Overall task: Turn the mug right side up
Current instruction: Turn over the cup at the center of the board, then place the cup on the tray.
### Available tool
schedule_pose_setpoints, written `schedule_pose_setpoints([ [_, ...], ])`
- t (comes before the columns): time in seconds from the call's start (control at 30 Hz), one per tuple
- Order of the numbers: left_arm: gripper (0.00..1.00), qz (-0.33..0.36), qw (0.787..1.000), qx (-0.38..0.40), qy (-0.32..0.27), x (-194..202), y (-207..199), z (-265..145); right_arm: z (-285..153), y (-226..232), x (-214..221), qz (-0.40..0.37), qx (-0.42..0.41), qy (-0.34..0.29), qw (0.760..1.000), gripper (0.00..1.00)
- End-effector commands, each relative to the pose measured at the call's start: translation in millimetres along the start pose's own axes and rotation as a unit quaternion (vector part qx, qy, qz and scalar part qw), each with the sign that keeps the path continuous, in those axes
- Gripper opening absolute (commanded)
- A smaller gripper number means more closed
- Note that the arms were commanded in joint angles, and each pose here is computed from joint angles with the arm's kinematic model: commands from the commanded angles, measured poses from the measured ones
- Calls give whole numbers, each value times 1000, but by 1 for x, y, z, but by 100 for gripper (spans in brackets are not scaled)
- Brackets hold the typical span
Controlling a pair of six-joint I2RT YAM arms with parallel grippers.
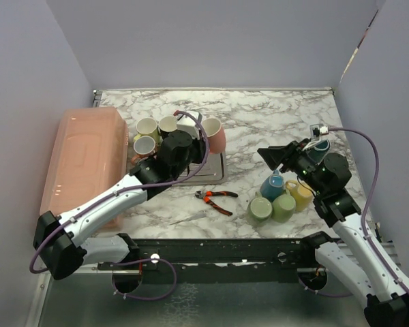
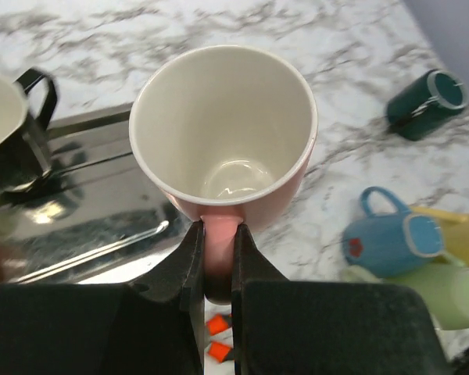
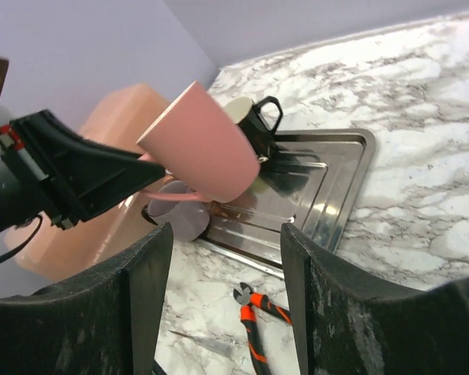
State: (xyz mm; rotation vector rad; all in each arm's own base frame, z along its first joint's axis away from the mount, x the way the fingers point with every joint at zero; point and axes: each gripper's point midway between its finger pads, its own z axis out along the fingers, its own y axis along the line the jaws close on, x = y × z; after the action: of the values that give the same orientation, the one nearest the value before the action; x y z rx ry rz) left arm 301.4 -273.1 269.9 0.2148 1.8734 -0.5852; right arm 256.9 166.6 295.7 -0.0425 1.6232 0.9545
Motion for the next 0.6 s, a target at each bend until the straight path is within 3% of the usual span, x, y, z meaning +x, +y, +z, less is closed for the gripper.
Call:
schedule_pose_setpoints([
  [0.0,0,4,991,-130,-27,3,57,-21,5,-17,6,1,39,11,999,61],
  [0.37,0,-9,968,-249,2,57,115,-9,8,-41,17,9,90,25,996,61],
  [0.57,0,-32,963,-269,0,68,146,6,9,-46,19,12,101,26,994,61],
])
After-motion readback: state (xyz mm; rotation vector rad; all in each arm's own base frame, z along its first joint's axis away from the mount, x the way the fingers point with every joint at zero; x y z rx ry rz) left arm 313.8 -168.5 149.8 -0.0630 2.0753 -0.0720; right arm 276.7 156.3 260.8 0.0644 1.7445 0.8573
